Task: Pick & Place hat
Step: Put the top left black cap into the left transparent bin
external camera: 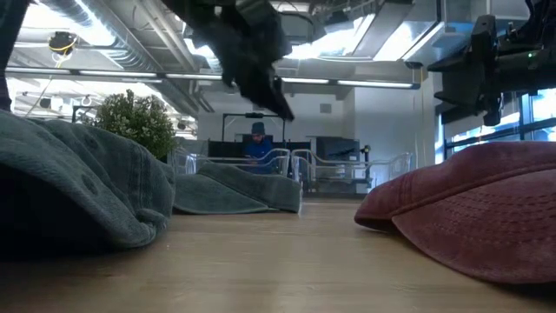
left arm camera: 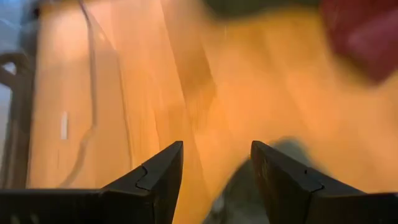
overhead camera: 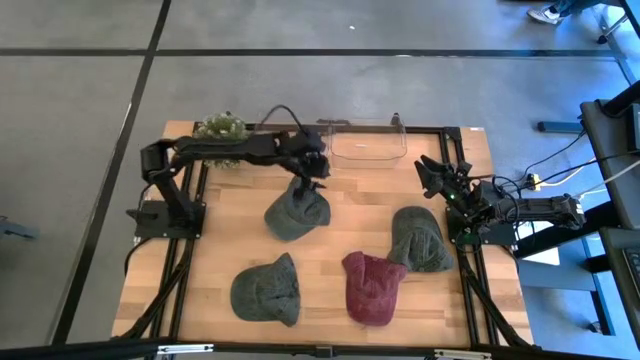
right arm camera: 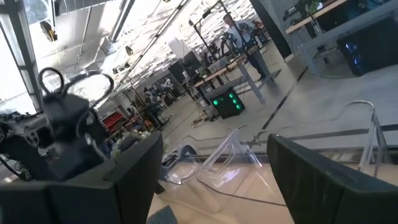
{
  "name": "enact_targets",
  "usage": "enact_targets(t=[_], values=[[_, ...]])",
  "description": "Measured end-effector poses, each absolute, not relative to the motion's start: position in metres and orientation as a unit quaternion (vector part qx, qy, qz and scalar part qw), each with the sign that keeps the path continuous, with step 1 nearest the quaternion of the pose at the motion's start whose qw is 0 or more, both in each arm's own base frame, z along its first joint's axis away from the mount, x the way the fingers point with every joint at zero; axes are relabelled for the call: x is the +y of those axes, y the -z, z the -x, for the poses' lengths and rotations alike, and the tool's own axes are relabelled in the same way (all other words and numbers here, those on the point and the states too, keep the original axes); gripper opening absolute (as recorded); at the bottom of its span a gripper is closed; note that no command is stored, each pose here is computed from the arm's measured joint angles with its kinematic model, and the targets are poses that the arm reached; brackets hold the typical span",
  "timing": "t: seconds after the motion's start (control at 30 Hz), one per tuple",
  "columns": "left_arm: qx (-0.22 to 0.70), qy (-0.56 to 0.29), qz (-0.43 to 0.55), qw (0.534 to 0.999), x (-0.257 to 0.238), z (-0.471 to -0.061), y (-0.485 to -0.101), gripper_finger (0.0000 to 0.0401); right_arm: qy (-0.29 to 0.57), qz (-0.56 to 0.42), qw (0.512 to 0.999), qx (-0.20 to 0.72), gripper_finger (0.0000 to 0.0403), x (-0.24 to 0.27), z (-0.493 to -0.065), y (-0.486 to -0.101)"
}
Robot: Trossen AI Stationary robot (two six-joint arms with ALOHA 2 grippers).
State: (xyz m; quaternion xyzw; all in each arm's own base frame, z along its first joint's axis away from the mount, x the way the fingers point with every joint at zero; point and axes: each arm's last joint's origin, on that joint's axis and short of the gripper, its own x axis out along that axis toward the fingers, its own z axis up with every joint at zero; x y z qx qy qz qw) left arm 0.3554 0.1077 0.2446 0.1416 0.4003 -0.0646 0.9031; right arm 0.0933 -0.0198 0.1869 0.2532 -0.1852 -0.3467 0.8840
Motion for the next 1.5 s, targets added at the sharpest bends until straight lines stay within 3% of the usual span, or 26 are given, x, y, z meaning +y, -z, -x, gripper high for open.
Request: enact_targets(t=[0.23, 0.6, 0.93, 1.13, 1.5], values=[[0.5, 0.028, -0.213, 0.839, 0.095, -0.367, -0.205, 0.0184, 0.347, -0.253, 0.884, -0.184, 0.0289, -0.02, -0.093, -0.187], [0.574, 0.045, -0.207, 0.791, 0.093, -0.378, -0.146, 0.0184, 0.347, -0.252, 0.884, -0.182, 0.0289, -0.02, -0.093, -0.186], [0.592, 0.048, -0.141, 0.792, 0.092, -0.376, -0.137, 0.0182, 0.347, -0.254, 0.884, -0.183, 0.0289, -0.02, -0.093, -0.186], [0.586, 0.084, -0.066, 0.803, 0.086, -0.374, -0.136, 0.015, 0.347, -0.253, 0.884, -0.183, 0.0289, -0.02, -0.093, -0.186], [0.589, 0.072, -0.075, 0.802, 0.086, -0.374, -0.136, 0.0061, 0.347, -0.252, 0.884, -0.183, 0.0289, -0.02, -0.093, -0.186]])
